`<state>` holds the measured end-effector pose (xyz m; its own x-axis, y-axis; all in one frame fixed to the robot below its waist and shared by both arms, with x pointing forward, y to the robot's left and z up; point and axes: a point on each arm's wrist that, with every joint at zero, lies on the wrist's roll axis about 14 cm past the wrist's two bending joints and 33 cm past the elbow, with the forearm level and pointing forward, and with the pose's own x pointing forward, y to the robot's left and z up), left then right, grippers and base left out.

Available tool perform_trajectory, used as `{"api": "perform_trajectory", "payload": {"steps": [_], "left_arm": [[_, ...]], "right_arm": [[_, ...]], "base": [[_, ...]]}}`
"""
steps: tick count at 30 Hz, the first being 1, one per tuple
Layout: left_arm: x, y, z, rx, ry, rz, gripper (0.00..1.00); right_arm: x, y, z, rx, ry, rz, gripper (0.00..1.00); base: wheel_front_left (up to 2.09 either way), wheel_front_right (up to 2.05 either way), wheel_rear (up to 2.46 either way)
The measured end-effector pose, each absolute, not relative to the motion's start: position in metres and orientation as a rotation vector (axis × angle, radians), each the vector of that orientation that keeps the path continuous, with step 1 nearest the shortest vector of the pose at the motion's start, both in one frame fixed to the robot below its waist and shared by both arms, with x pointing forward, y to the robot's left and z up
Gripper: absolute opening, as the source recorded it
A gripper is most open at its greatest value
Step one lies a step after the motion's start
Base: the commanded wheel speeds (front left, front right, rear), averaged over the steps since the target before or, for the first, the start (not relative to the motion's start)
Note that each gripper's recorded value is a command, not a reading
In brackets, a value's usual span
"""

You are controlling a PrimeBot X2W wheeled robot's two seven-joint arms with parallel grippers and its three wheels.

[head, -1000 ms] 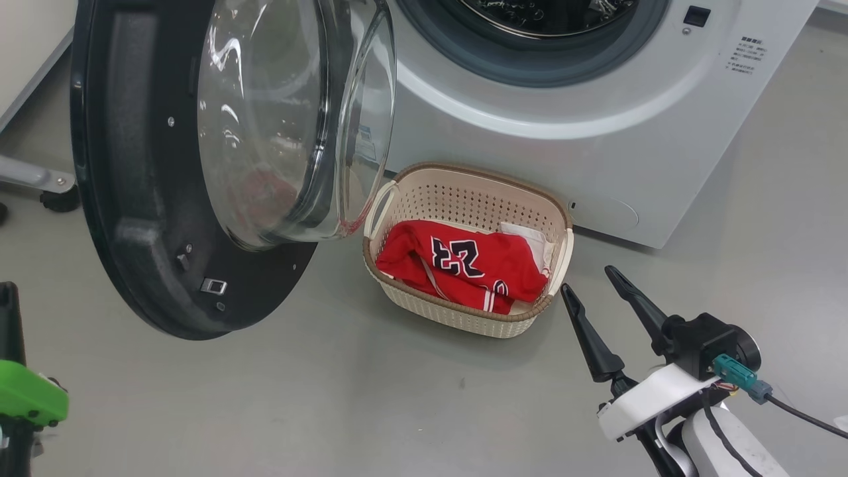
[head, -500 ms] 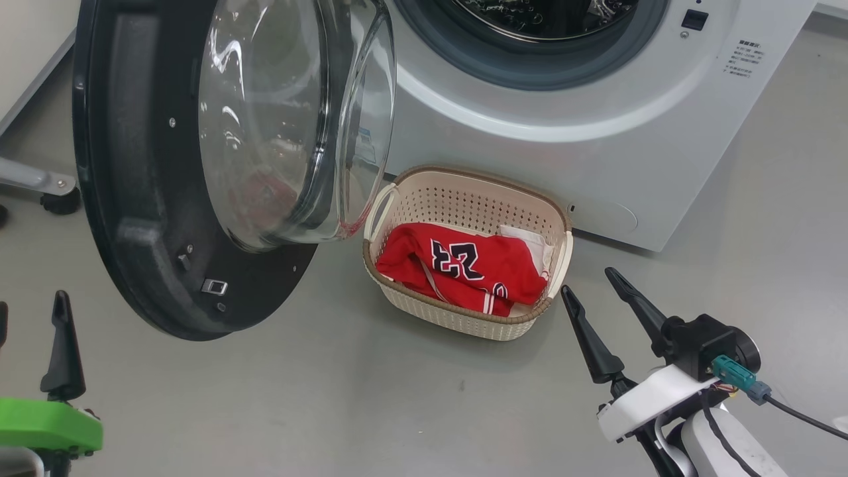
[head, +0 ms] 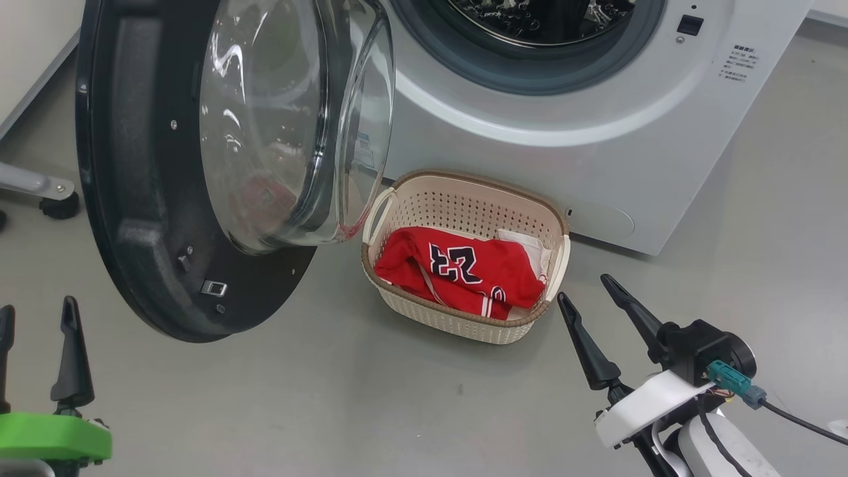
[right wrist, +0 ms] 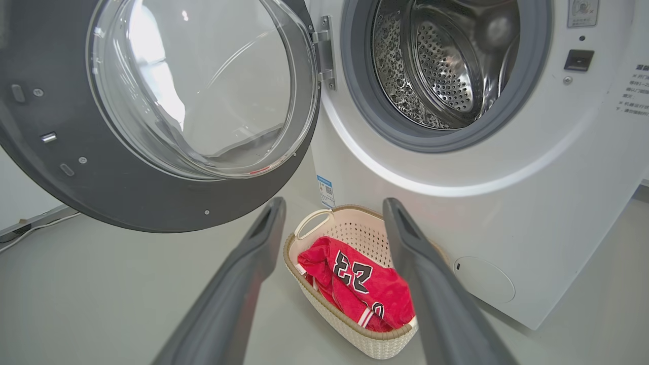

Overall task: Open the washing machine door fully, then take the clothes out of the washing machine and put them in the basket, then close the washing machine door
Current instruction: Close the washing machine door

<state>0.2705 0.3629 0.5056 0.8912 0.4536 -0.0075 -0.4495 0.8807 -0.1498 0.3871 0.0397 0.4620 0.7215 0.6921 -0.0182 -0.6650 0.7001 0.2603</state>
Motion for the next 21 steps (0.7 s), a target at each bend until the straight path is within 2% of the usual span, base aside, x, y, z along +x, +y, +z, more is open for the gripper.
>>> {"api": "perform_trajectory", "payload": {"steps": [21], "left_arm": [[0.268,0.36,0.502,-0.147,-0.043,0.464,1.0]], "right_arm": [[0.3848,0.0406,0.465,0.242,0.112,0.76,1.0]], "base": [[0.0,0.0,0.0]]}}
